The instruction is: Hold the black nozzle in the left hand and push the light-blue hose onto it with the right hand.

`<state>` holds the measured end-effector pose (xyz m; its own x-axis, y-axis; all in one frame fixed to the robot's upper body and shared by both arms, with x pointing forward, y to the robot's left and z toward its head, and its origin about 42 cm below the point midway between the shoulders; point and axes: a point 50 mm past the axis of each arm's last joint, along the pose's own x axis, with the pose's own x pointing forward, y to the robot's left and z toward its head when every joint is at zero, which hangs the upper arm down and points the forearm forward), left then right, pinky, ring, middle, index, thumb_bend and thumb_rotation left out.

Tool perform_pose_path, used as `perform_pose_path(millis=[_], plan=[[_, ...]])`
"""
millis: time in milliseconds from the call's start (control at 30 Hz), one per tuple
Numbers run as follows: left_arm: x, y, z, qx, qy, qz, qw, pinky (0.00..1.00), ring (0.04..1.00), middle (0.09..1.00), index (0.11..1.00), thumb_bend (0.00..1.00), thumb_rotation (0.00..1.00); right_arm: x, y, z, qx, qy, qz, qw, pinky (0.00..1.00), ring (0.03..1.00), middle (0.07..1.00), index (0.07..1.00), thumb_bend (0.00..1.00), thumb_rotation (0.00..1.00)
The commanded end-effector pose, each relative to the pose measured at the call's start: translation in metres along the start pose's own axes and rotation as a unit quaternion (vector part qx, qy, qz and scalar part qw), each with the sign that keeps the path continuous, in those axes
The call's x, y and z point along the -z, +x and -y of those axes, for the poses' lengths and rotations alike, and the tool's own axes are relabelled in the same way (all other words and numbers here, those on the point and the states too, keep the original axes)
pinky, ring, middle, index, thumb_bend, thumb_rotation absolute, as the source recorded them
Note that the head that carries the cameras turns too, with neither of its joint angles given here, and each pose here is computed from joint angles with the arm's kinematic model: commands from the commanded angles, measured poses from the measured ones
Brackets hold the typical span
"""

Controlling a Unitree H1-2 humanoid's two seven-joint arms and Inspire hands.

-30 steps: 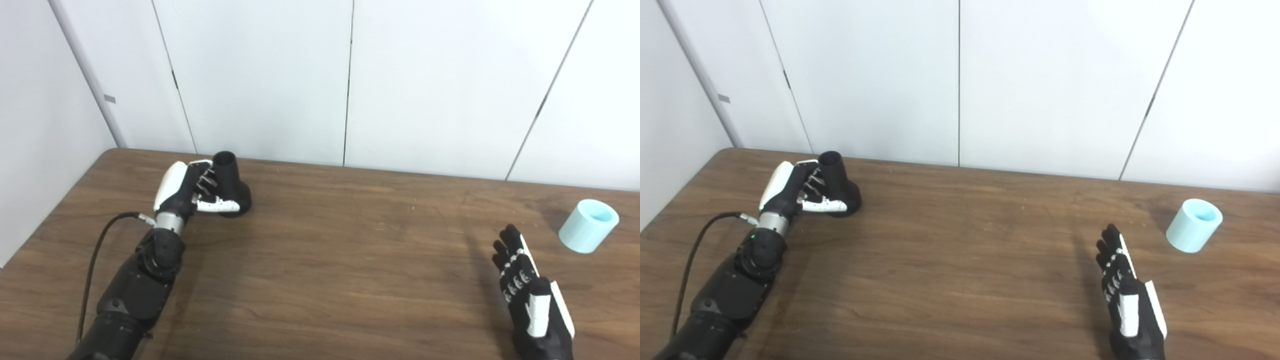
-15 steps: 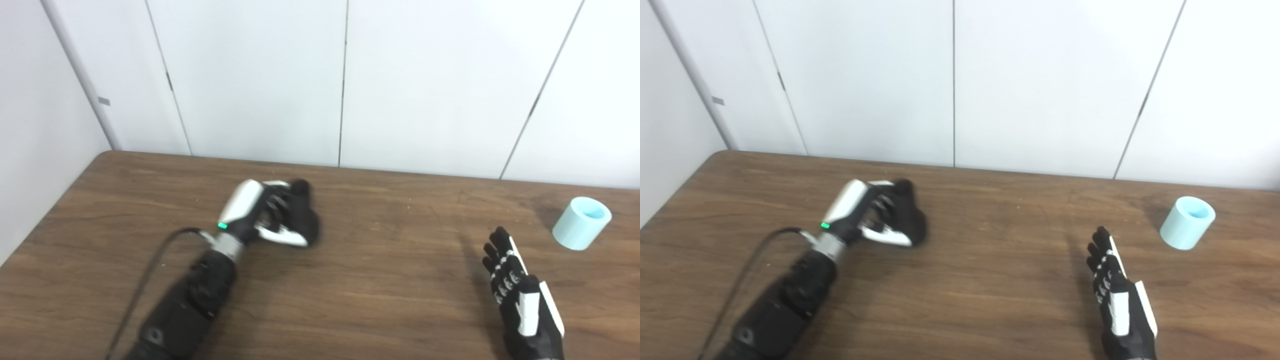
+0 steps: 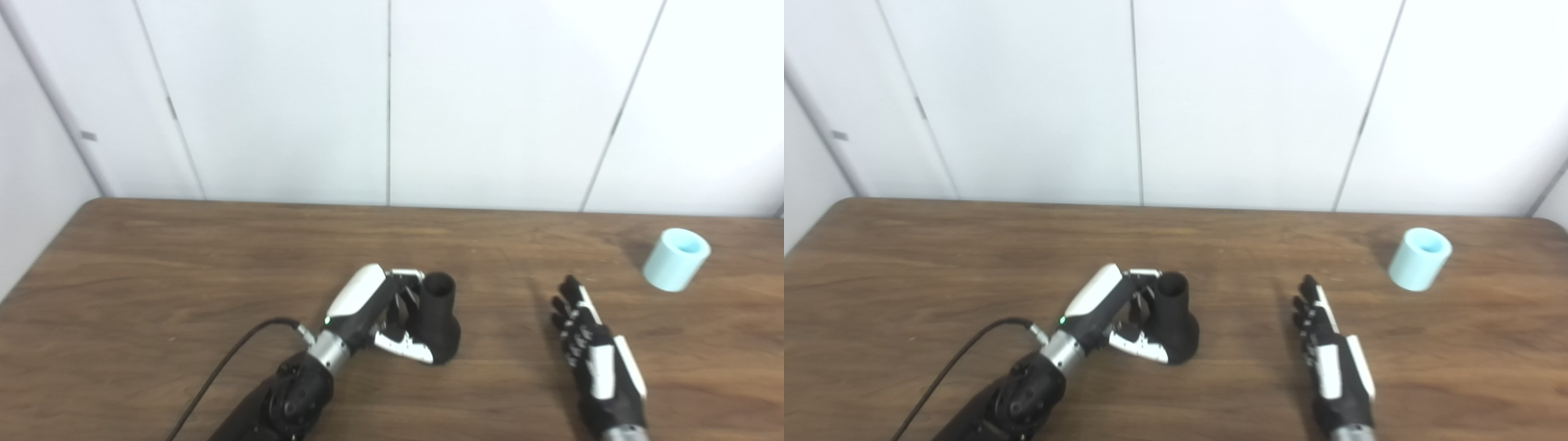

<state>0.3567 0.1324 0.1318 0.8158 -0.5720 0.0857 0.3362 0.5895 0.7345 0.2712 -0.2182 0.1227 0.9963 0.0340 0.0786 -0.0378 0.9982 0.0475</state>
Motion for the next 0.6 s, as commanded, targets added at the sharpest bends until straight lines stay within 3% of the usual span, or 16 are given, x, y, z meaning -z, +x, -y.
perform_pose_path(millis=[0,200,400,567], plan=[[0.034,-0.051,0.052,0.139,0.047,-0.071,0.987,0.4,0.394,0.433,0.485,0.52,0.07,-0.015,0.003,-0.01,0.002,0.003,0.03,1.0,0.97,0.985,1.0,1.0,0.67,1.0],[0.048,-0.062,0.044,0.149,0.09,-0.081,0.981,0.36,0.375,0.425,0.485,0.52,0.08,-0.021,0.004,-0.015,0.012,0.005,0.032,0.999,0.95,0.962,1.0,1.0,0.65,1.0],[0.052,-0.063,0.041,0.152,0.105,-0.084,0.979,0.34,0.35,0.401,0.482,0.52,0.08,-0.041,0.01,-0.006,0.022,0.002,0.046,0.999,0.93,0.937,0.992,0.995,0.66,1.0],[0.053,-0.059,0.035,0.137,0.099,-0.087,0.982,0.35,0.36,0.413,0.483,0.52,0.08,-0.074,0.021,0.015,0.034,-0.038,0.106,0.993,0.9,0.912,0.945,0.938,0.68,1.0]])
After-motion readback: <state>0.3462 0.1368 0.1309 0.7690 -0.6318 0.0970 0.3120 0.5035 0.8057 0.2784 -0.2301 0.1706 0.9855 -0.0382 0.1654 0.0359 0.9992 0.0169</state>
